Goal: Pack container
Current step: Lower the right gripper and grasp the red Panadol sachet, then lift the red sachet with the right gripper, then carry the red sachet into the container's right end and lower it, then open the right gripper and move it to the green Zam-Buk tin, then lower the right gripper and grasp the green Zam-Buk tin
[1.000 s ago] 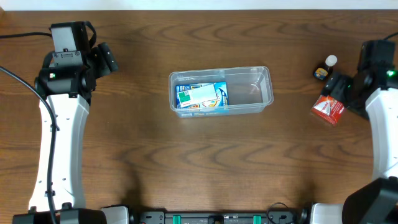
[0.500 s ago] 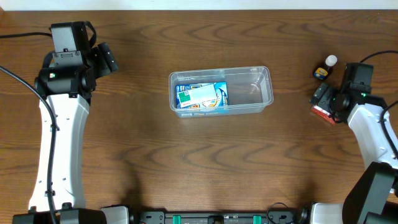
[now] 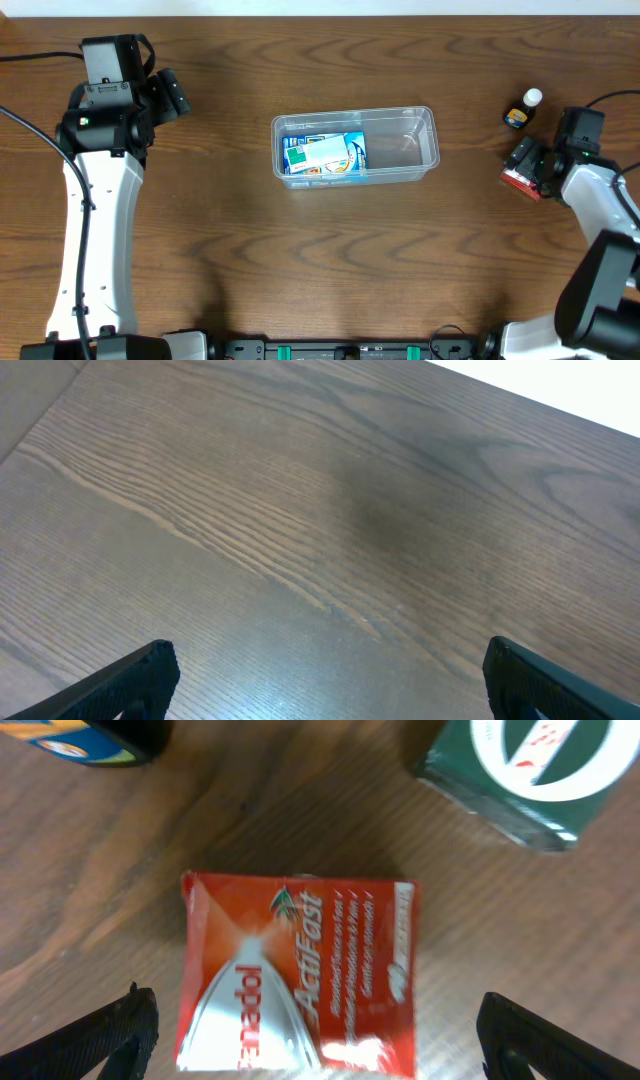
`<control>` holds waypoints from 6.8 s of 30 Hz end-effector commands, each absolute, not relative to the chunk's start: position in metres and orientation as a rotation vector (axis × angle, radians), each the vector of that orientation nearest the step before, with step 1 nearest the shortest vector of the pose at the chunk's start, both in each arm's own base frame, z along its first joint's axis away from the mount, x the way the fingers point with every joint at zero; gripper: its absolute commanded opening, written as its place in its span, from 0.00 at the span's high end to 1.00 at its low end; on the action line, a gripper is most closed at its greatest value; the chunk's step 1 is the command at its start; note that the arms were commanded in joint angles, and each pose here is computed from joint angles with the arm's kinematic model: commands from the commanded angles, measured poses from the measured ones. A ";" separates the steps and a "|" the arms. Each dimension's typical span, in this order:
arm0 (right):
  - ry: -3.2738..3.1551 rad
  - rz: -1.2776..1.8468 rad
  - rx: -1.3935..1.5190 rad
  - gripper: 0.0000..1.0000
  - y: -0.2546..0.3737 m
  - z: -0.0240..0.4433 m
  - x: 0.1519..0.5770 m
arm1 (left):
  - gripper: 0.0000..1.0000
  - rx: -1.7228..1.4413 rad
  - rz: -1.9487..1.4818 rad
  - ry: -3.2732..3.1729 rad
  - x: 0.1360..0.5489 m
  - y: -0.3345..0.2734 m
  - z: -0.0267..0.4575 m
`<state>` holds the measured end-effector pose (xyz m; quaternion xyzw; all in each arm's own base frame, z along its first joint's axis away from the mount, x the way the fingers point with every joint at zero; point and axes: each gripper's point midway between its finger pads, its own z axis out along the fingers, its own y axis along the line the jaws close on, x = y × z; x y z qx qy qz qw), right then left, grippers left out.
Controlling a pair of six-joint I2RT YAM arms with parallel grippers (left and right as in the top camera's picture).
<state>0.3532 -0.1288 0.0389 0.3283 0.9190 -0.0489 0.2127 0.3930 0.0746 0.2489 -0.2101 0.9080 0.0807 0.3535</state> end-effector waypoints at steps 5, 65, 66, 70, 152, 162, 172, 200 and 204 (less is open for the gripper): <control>2.580 -0.117 0.946 0.01 -0.129 0.012 0.356 | 0.02 -0.567 0.222 2.339 0.392 0.078 0.250; 2.256 0.402 0.111 0.38 0.158 0.203 0.388 | 0.02 -0.567 0.222 2.339 0.392 0.078 0.250; 2.271 0.395 0.103 0.38 0.162 0.197 0.391 | 0.02 -0.567 0.222 2.339 0.392 0.078 0.250; 2.336 0.362 0.059 0.39 0.172 0.180 0.398 | 0.02 -0.567 0.222 2.339 0.392 0.078 0.250; 2.741 -0.079 -0.102 0.99 0.155 0.038 0.430 | 0.02 -0.567 0.222 2.339 0.392 0.078 0.250; 2.742 -0.075 -0.087 0.97 0.155 0.039 0.435 | 0.02 -0.567 0.222 2.339 0.392 0.078 0.250; 2.575 -0.006 0.002 0.91 0.136 0.159 0.449 | 0.02 -0.567 0.222 2.339 0.392 0.078 0.250; 2.664 -0.248 1.237 0.01 -0.207 0.127 0.317 | 0.02 -0.567 0.222 2.339 0.392 0.078 0.250; 2.657 -0.140 1.361 0.01 -0.209 0.099 0.317 | 0.02 -0.567 0.222 2.339 0.392 0.078 0.250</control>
